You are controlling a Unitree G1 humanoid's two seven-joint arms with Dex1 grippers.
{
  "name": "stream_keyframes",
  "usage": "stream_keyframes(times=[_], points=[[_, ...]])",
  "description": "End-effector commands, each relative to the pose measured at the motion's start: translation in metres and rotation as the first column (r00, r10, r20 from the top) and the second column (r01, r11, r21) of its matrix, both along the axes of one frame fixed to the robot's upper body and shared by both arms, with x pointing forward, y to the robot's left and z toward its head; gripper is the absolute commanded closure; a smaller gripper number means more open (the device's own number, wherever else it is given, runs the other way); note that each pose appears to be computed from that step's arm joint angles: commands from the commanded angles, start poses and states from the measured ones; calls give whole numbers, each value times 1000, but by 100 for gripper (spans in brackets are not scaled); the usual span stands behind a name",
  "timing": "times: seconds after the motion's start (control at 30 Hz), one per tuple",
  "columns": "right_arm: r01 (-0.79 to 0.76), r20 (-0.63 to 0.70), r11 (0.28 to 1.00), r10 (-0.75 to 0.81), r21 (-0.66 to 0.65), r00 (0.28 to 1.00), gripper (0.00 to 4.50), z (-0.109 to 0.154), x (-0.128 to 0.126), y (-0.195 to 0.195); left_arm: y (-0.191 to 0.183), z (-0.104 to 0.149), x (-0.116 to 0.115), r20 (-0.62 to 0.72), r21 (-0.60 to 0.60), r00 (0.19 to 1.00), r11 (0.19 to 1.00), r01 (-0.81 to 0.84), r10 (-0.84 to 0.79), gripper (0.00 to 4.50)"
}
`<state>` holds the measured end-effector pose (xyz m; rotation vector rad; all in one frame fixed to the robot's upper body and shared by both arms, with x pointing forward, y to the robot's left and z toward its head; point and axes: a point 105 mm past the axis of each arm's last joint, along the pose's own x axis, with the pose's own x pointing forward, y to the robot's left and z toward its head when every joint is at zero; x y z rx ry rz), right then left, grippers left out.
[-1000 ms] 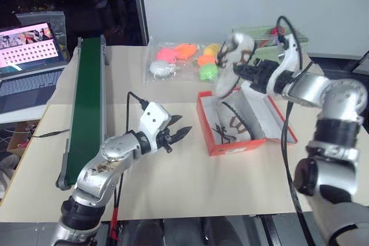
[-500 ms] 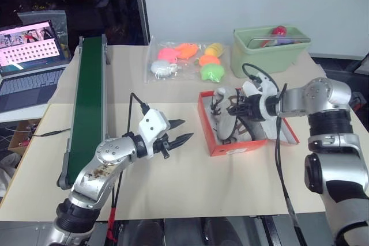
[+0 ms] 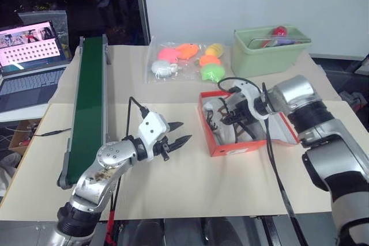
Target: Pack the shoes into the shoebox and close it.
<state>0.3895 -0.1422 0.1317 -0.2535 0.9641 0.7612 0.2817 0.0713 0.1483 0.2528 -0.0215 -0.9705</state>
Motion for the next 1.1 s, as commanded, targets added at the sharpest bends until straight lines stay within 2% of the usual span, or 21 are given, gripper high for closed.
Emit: stream_keyframes(times=[0.03,0.23,0.3,0.37,0.43,0.57,0.63,0.83,0.97,1.1], points=[[-91,-43,990,87,-103,995,429,-24,-6,-7,-3,12,-5,57,-6,998,1000,12,-12,224],[-198,-76,964,187,-177,979,429,-27,-12,-26,-3,13,-2,59,-7,998,1000,7,-7,224],[-184,-40,961,179,-205,983,429,-28,-6,-30,-3,13,-1,60,-10,998,1000,4,-3,224],[-2,32,988,7,-153,999,429,-23,11,-27,-4,12,-2,56,-9,998,1000,6,-6,224],[127,42,987,-124,-100,991,429,-19,19,-26,-5,11,-3,55,-8,998,1000,9,-9,224],[405,20,914,-405,19,914,429,-5,30,-29,-7,13,-5,53,-10,998,1000,21,-21,224],[460,-2,887,-461,39,888,429,-2,30,-28,-7,13,-5,54,-9,998,1000,23,-22,224],[363,113,931,-357,-30,927,429,2,36,-20,-8,14,-4,54,-12,998,1000,26,-25,224],[320,169,948,-314,-7,934,429,20,42,-13,-9,15,-4,53,-11,998,999,31,-30,224],[269,191,963,-262,-16,946,429,24,42,-8,-10,15,-4,52,-11,998,999,32,-32,224]])
